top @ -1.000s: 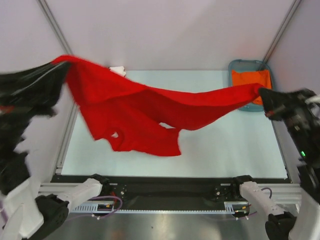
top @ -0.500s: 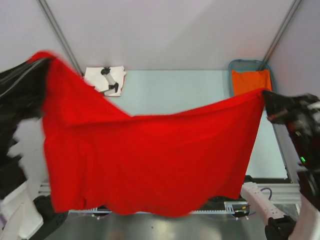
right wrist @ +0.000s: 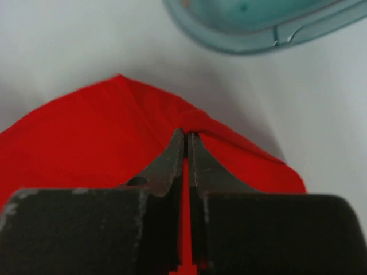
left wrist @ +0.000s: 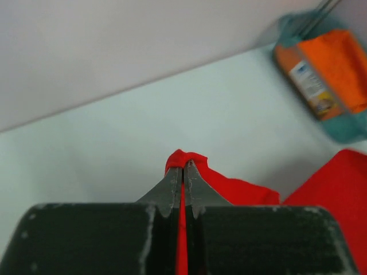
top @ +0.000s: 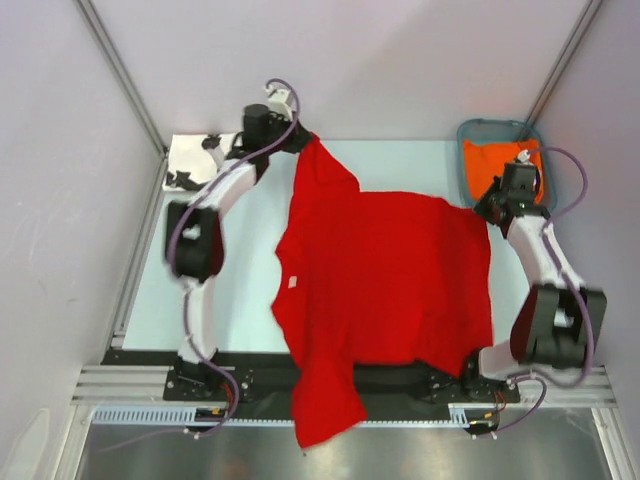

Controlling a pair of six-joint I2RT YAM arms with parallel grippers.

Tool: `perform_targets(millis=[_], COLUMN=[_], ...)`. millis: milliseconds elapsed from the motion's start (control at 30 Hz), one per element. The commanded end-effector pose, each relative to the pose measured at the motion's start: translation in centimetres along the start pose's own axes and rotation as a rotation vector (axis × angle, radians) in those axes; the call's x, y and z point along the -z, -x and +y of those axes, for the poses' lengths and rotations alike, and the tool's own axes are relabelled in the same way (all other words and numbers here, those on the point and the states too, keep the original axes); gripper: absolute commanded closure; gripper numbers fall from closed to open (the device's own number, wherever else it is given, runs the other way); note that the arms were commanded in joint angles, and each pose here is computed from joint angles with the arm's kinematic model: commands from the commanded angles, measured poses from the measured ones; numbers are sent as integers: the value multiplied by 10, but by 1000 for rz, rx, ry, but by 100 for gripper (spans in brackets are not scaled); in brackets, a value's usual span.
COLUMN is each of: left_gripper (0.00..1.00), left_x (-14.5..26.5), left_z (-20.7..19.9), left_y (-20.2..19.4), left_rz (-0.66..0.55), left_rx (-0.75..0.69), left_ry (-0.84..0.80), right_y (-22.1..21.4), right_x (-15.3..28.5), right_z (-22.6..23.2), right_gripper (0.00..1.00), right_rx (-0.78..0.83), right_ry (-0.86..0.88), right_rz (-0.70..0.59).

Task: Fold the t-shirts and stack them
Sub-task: Flatten the tshirt out

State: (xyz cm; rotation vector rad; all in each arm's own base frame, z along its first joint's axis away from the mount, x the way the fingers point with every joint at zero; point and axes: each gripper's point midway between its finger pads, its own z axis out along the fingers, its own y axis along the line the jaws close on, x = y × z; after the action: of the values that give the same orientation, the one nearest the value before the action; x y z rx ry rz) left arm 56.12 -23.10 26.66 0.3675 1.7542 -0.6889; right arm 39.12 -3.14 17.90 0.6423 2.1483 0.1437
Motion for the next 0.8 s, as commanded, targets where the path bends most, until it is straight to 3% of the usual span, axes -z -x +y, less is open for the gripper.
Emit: perform_targets(millis=[0, 100, 233, 267, 400, 767], left_gripper=[100, 100, 100, 100, 100, 100], left_x=[-59, -104, -109, -110, -95, -41], left_z=[19, 35, 24, 26, 10, -45], left_y=[28, 11, 21, 2, -6, 54], left_rz=[-156, -160, -226, -208, -175, -167], left_rx=[45, 128, 207, 244, 276, 202], left_ry=[-107, -151, -219, -219, -236, -273], right_y=[43, 41, 48, 52, 57, 60], right_x=[-47, -86, -99, -98, -101, -104], right_z=[2, -9, -12, -13, -16, -9], right_gripper=[100, 100, 100, 100, 100, 100], right_rx=[2, 33, 76, 73, 64, 27], right_ry=[50, 11, -14, -14, -20, 39], right_rz=[-136, -89, -69, -70, -60, 1])
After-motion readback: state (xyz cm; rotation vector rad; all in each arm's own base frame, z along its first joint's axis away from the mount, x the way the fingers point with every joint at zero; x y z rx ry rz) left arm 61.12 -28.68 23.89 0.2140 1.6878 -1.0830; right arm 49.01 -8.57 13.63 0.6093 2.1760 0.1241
